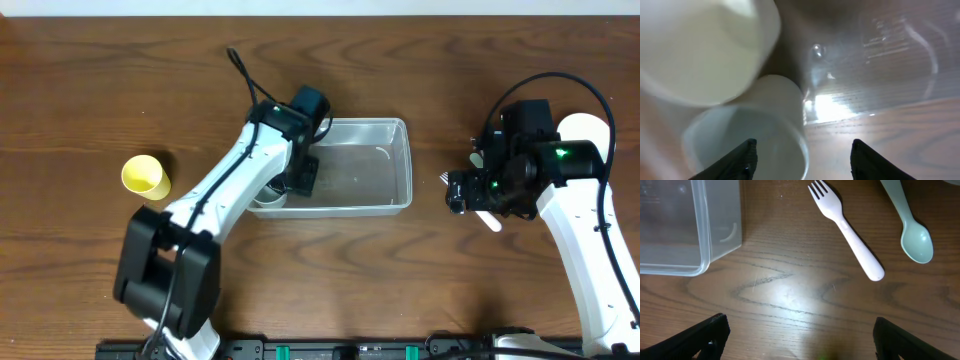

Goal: Pack container
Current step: 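Release the blue cup and reach the left gripper to the yellow cup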

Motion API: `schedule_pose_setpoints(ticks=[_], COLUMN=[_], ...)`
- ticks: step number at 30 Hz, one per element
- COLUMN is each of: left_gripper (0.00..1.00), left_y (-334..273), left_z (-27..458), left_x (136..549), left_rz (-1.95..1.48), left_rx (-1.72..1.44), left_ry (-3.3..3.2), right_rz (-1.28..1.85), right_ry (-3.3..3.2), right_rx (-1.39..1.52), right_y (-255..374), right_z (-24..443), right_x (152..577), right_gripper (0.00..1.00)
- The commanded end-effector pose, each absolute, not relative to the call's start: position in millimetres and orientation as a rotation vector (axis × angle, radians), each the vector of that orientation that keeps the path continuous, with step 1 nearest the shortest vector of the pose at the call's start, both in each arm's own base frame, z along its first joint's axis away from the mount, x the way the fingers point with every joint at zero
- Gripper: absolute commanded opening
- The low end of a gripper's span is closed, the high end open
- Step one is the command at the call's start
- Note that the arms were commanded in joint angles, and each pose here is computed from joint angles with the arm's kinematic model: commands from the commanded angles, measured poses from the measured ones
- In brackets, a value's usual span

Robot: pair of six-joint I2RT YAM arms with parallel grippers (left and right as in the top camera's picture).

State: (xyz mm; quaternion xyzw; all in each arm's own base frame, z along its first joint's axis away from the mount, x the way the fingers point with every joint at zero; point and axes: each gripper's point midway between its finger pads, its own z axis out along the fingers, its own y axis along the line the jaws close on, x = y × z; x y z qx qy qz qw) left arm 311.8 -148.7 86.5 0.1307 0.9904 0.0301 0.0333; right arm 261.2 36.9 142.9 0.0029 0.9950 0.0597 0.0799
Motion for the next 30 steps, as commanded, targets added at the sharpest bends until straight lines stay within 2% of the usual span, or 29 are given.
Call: schedule_pose_setpoints(ticks=[1,5,8,11,18,30], left_gripper=[0.7,0.82,0.83,0.82,0.83,0.83], left_y=[-134,-103,-57,-7,65,87], left_z=[156,212,235,239,194,97], left_x=[330,334,336,338,345,355], left_rz=[0.152,0.134,0.132,0.143,0.131,0.118], left_rx=[0.339,0.161,-0.053,-0.286,-0.611,-0.755], left_ry=[2.846,2.699,2.642,2.627,2.723,2.966], right_rz=[0.167,0.167,0.167,0.168,0.169,0.167], right_ry=[2.956,2.961,2.96,2.961,2.964,2.964], right_rx=[-0.016,-0.015,-0.015,-0.015,-0.014,-0.027], right_y=[36,36,36,36,36,36], right_z=[149,149,149,149,148,148], right_x=[264,263,263,263,262,262], right_gripper=[0.93,0.94,0.95,0.96,0.96,0.98])
